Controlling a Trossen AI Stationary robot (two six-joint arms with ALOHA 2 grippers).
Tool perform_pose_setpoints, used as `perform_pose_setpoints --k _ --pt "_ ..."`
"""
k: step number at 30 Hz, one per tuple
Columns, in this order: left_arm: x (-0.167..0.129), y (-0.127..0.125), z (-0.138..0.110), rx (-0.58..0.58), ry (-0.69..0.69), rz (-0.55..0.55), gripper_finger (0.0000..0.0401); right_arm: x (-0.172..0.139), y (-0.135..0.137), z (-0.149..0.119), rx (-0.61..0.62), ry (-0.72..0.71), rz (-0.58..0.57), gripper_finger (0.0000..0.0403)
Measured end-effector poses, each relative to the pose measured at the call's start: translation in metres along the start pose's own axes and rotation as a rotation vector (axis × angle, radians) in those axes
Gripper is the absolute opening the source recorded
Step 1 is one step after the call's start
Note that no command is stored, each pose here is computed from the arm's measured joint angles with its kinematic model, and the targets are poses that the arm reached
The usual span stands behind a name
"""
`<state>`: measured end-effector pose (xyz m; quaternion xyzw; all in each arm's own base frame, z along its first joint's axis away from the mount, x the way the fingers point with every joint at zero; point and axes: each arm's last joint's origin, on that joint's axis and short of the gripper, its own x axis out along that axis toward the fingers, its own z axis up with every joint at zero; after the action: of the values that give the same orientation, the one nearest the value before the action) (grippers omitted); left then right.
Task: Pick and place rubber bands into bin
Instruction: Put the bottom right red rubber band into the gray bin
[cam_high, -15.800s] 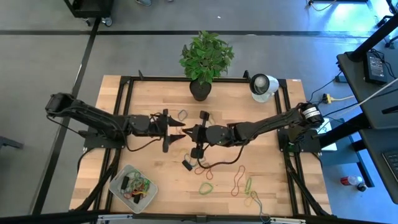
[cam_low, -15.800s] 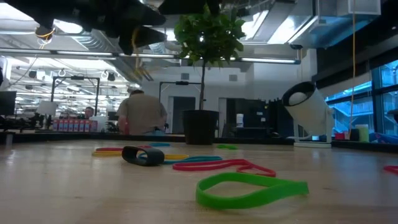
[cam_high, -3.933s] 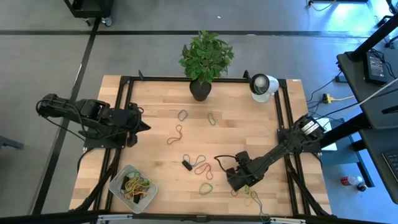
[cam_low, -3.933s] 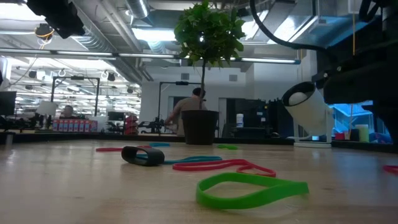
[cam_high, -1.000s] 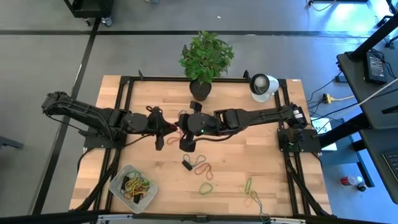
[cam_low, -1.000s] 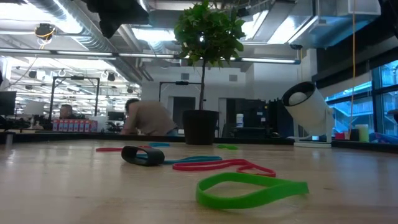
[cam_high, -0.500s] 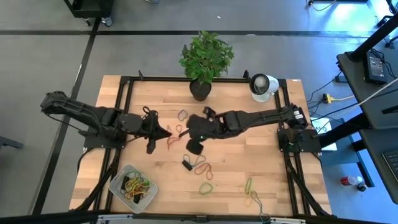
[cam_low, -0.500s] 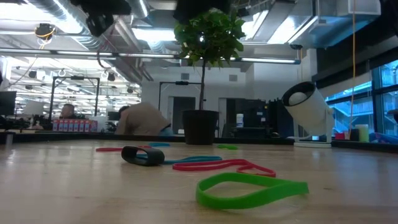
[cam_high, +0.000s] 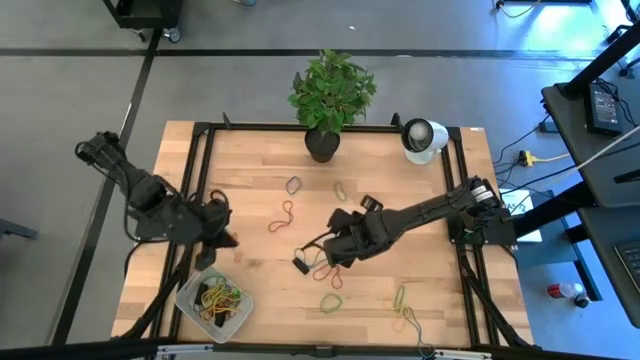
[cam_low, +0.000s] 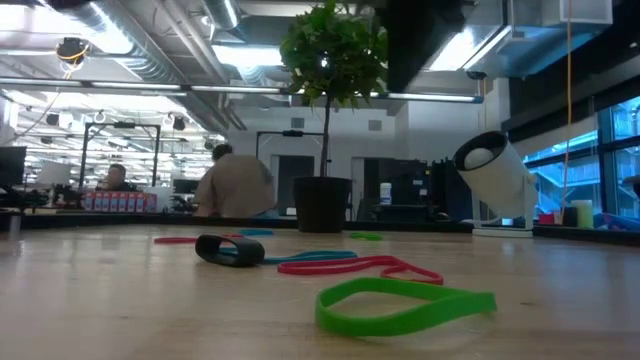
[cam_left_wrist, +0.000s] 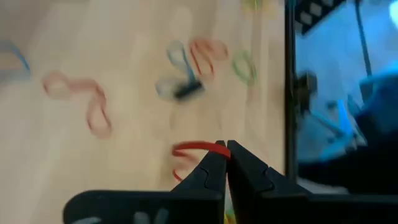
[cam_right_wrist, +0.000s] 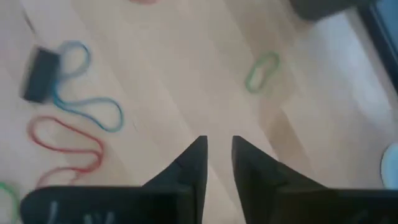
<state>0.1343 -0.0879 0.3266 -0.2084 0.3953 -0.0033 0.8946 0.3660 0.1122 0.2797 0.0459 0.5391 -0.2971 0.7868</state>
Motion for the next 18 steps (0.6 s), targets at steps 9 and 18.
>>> perform_pose_setpoints --k 9,18 --pt "-0.012 -0.026 -0.026 -0.125 0.225 -0.026 0.0002 0.029 -0.005 -0.043 0.051 -0.005 0.152 0.0006" --pt "-0.007 -0.039 -0.049 -0.253 0.433 0.021 0.0002 0.027 -0.072 -0.106 0.299 -0.153 0.369 0.0003"
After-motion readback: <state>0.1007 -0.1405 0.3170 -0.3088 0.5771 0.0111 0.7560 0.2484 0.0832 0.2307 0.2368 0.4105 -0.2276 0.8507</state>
